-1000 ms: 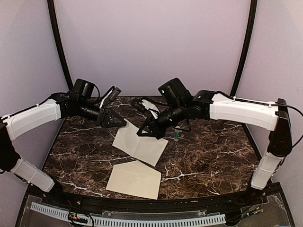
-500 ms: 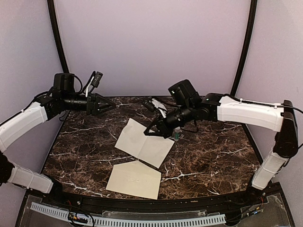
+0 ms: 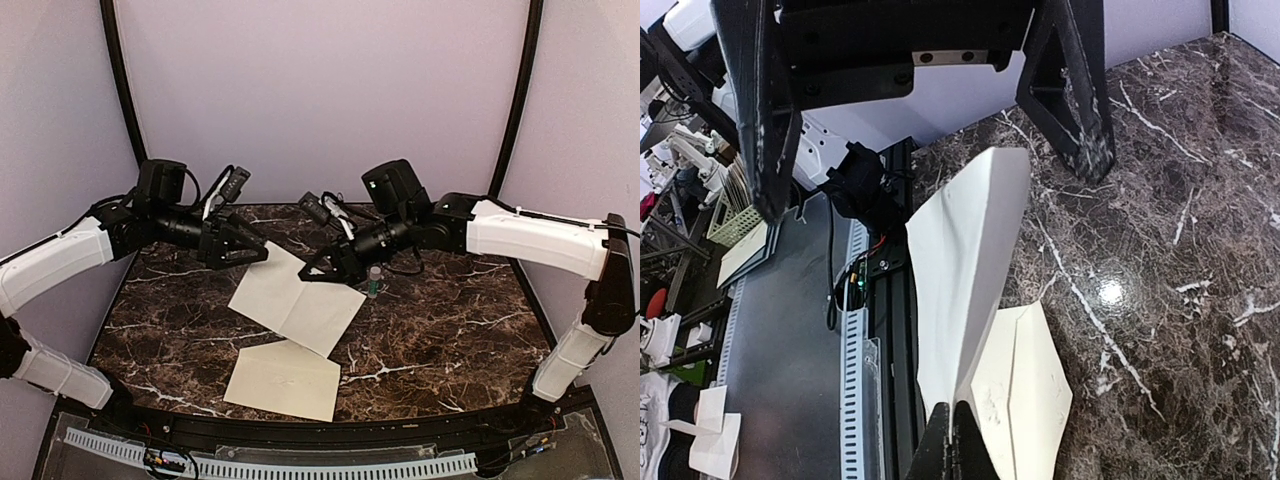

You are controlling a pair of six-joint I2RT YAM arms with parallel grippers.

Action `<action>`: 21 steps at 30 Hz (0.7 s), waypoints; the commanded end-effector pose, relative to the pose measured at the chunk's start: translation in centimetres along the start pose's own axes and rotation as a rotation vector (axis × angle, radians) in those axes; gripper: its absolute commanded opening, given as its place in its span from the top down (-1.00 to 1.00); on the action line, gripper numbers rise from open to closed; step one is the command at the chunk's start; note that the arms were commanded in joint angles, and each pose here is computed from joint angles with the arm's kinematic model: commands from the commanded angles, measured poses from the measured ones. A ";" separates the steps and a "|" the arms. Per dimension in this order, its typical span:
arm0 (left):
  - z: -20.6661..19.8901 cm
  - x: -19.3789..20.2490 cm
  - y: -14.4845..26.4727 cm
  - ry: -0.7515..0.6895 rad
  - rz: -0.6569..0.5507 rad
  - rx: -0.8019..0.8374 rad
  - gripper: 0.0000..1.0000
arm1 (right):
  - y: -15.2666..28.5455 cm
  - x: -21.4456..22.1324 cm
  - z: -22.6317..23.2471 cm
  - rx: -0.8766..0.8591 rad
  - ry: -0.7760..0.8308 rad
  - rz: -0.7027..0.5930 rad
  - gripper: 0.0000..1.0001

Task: Place the letter into the envelope and seal it
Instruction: Pick up the letter from the center of the board.

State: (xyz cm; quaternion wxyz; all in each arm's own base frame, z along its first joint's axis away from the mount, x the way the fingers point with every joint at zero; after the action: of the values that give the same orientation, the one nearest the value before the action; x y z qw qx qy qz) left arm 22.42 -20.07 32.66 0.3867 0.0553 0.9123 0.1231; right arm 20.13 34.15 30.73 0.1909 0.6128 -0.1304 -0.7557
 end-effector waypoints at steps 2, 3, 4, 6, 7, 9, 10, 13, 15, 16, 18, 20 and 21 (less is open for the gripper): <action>-0.4 -0.6 -0.7 -0.059 -0.016 -0.001 -0.98 | 0.4 -1.9 0.3 -0.065 0.027 -0.059 1.00; -0.2 -0.7 -0.7 -0.063 -0.025 -0.026 -0.98 | 0.3 -1.9 0.3 -0.073 0.025 -0.058 1.00; -0.1 -0.7 -0.7 -0.072 -0.029 -0.033 -0.98 | 0.3 -1.8 0.3 -0.079 0.024 -0.057 1.00; -0.2 -0.8 -0.8 -0.079 -0.032 -0.025 -0.98 | 0.3 -1.8 0.3 -0.085 0.021 -0.055 1.00; -0.3 -0.7 -1.0 -0.077 -0.024 -0.004 -0.97 | 0.2 -1.7 0.3 -0.088 0.017 -0.052 1.00; -0.4 -0.6 -1.4 -0.077 -0.001 0.034 -0.82 | 0.1 -1.5 0.2 -0.090 0.012 -0.046 1.00; -0.4 -0.4 -1.6 -0.070 0.015 0.049 -0.52 | 0.0 -1.4 0.2 -0.091 0.011 -0.045 1.00; -0.3 0.0 -1.8 -0.057 0.044 0.081 0.13 | 0.1 -1.4 0.2 -0.088 0.013 -0.046 1.00; -0.2 0.1 -1.8 -0.049 0.052 0.072 0.49 | 0.1 -1.4 0.2 -0.085 0.017 -0.047 1.00; -0.3 0.1 -1.8 -0.052 0.052 0.069 0.66 | 0.1 -1.3 0.2 -0.082 0.018 -0.047 1.00; -0.4 0.1 -1.7 -0.057 0.047 0.052 0.87 | 0.2 -1.2 0.1 -0.078 0.016 -0.042 1.00; -0.4 0.1 -1.6 -0.067 0.042 0.035 0.98 | 0.3 -1.0 0.0 -0.075 0.011 -0.033 1.00; -0.4 0.1 -1.5 -0.069 0.044 0.028 1.00 | 0.3 -0.9 0.0 -0.072 0.007 -0.029 1.00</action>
State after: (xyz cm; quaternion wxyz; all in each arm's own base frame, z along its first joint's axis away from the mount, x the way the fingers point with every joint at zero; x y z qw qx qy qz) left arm 22.53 -21.80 31.29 0.3924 0.0867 0.9081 0.1178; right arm 19.97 34.51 31.41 0.2062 0.6058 -0.0950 -0.7625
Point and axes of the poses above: each gripper's point midway between its finger pads, its own y axis back along the fingers, its own z axis along the line the jaws close on, x = y × z, the point moved 10 cm from there along y, back along the fingers, and after that the axes turned 14 degrees about y, right-handed, at the moved point
